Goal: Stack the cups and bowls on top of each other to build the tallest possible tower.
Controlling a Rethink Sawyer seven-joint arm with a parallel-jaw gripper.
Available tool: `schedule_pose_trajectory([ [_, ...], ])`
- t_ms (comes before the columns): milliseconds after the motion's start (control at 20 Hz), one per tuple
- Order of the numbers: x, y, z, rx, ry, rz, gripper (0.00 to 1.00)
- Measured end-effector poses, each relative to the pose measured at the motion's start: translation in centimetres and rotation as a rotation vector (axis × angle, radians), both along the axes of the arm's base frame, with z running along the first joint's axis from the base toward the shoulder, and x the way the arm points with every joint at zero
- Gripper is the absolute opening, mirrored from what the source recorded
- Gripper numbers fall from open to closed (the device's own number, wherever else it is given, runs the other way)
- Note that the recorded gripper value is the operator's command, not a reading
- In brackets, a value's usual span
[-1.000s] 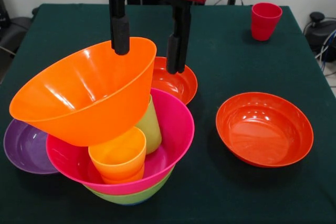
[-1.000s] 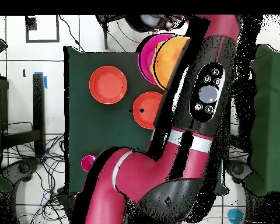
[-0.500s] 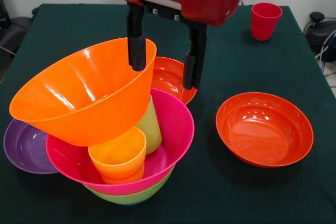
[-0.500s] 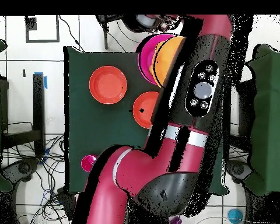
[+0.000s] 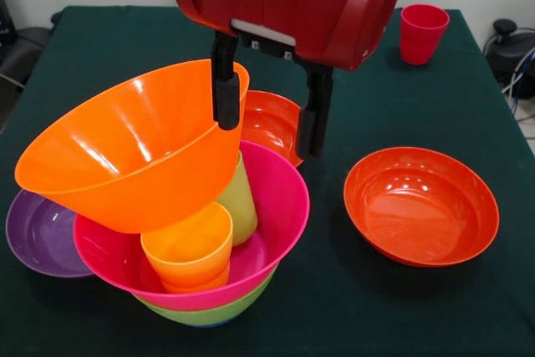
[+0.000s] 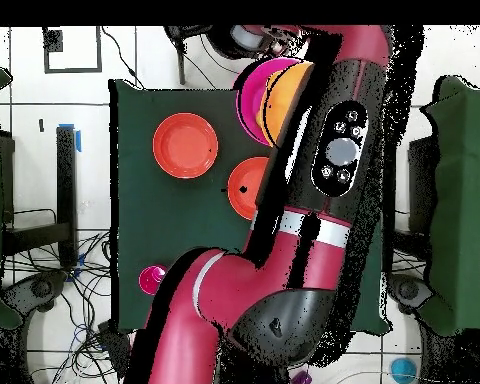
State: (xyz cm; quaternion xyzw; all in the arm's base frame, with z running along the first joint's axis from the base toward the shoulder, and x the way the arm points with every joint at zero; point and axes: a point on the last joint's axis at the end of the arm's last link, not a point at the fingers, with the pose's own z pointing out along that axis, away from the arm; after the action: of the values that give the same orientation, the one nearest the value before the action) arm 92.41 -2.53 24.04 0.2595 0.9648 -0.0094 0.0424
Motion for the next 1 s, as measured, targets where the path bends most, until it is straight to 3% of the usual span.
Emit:
schedule_pose_trajectory([
  [600, 0.0, -0.4, -0.3, -0.003, 0.004, -0.005, 1.00],
  [1000, 0.1, -1.2, 1.1, -0.009, -0.011, -0.012, 1.00],
])
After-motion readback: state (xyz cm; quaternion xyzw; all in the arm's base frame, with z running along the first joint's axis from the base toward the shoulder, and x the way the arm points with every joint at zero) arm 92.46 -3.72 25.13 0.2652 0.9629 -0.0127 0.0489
